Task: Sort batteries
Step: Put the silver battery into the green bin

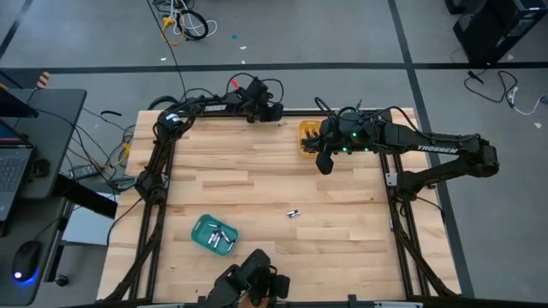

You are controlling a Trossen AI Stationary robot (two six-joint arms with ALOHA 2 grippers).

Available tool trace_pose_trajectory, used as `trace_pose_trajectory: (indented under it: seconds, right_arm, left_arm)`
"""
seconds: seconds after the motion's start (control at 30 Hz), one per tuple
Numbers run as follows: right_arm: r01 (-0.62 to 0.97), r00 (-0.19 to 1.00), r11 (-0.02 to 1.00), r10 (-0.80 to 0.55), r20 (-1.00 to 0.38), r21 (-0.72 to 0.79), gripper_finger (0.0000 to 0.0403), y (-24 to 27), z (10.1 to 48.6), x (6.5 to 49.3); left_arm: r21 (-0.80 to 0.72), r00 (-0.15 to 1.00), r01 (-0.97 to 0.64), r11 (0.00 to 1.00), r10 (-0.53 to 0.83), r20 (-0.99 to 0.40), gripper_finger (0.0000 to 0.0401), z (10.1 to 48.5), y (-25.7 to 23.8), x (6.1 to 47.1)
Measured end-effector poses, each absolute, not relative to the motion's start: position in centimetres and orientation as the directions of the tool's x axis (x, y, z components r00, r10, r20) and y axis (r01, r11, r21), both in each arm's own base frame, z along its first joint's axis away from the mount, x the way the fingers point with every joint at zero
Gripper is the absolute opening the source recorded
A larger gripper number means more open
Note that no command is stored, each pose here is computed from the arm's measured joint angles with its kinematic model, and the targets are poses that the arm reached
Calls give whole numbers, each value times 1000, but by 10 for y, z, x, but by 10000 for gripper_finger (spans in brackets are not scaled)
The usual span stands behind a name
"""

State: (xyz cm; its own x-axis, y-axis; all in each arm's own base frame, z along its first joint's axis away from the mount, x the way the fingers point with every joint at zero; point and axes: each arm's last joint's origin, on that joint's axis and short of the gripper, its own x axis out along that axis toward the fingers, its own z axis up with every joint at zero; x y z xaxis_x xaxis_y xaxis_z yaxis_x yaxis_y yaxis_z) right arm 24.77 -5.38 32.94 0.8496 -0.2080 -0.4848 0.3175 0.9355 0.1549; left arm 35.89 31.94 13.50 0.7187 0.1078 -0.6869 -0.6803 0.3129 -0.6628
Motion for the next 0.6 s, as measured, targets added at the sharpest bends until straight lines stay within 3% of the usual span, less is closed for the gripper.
trace_pose_trajectory:
  seconds: [0.17,0.27,0.43,0.6]
  right_arm:
    - [318,849,936,-208,-485,155,1,-54,329,248]
    - [318,849,936,-208,-486,154,1,-54,329,248]
    - [319,849,935,-209,-486,154,1,-54,329,248]
    - [312,832,940,-201,-517,137,2,-51,326,246]
  left_arm:
    - [-746,761,-598,291,-83,-643,0,146,316,362]
    - [-807,815,-491,328,-153,-559,0,164,318,370]
    - [-777,819,-514,364,-62,-571,0,187,326,374]
    - [-792,858,-385,473,-134,-497,0,224,327,367]
